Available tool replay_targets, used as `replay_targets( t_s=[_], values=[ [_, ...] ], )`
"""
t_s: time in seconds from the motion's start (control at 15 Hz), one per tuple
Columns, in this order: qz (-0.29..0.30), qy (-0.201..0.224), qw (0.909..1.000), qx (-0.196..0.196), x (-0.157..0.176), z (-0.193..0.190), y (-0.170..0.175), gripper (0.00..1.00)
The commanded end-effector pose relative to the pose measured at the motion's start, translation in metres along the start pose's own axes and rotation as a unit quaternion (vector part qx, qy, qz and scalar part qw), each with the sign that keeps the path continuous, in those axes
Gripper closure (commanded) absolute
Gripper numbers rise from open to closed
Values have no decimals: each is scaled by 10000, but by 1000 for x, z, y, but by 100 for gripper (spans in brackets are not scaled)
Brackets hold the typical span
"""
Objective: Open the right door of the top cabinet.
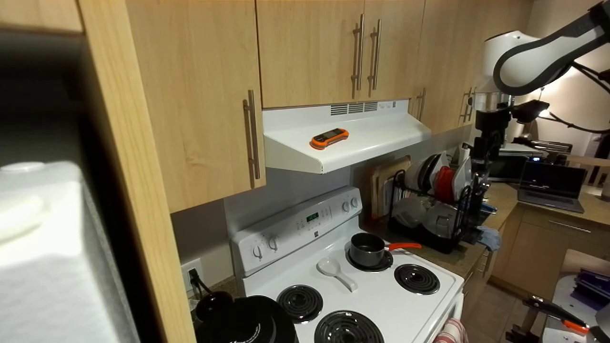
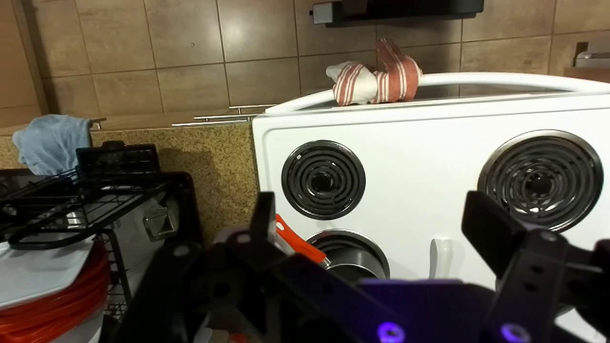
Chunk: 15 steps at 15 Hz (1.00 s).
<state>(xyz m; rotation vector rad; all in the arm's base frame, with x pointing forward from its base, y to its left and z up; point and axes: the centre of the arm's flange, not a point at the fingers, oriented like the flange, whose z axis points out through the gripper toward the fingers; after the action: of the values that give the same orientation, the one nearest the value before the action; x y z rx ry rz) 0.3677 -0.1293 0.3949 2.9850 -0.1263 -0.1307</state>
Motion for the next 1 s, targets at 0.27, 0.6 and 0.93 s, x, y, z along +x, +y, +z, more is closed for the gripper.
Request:
replay_targets(
  t_s=[0.27,0.6,0.93],
  values=[
    [0,0,10000,0,0,0,0,0],
    [215,955,9951,-133,22,-9,-3,0],
    [497,1859,9812,-164,49,-24,-11,0]
  ],
)
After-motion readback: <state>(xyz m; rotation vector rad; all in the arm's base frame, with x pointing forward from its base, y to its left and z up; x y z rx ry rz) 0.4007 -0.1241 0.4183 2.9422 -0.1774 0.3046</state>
